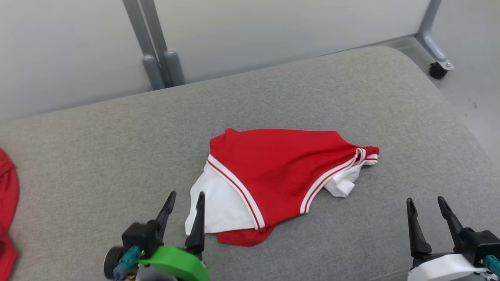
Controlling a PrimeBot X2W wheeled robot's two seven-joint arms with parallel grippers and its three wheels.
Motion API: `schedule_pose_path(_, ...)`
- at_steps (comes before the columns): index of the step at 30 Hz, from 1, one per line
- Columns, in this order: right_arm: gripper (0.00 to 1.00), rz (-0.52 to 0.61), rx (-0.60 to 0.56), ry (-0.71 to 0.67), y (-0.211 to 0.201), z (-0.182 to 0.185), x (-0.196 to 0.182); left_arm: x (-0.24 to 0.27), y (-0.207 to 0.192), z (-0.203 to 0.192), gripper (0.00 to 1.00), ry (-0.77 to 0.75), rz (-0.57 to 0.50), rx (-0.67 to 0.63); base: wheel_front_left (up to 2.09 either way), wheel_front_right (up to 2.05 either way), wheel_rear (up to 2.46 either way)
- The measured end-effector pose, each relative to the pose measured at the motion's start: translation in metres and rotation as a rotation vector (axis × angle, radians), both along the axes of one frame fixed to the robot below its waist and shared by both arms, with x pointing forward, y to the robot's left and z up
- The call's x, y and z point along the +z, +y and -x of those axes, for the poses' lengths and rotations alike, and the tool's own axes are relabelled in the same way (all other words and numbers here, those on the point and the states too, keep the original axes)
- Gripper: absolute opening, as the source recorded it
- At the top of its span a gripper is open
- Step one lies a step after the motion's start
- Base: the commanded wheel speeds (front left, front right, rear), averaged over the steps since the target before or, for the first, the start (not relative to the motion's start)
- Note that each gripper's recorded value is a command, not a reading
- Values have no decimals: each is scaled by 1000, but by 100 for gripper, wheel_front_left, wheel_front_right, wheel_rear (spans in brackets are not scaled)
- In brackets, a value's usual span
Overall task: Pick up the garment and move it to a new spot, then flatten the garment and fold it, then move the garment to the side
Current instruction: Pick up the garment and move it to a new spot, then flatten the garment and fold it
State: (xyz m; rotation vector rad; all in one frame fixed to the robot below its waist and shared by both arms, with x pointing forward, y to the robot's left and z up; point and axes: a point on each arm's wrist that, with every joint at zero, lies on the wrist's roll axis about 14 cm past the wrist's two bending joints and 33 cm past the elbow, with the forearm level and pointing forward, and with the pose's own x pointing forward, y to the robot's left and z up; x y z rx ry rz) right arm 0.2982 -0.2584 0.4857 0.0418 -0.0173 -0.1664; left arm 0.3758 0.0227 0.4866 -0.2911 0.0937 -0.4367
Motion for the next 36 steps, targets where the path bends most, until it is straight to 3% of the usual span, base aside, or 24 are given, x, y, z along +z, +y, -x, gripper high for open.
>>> schedule_pose_path(10,100,-7,83,-17,25,-12,3,-31,83,41,100,59,-47,241,0,0,0)
schedule_pose_path(20,100,1,127,-36,37,-15,8,-19,113,44,100,-1,-49,329,0,0,0)
schedule_pose_path(36,100,27,251,-41,70,-31,12,-31,151,67,100,23,-86,428,0,0,0)
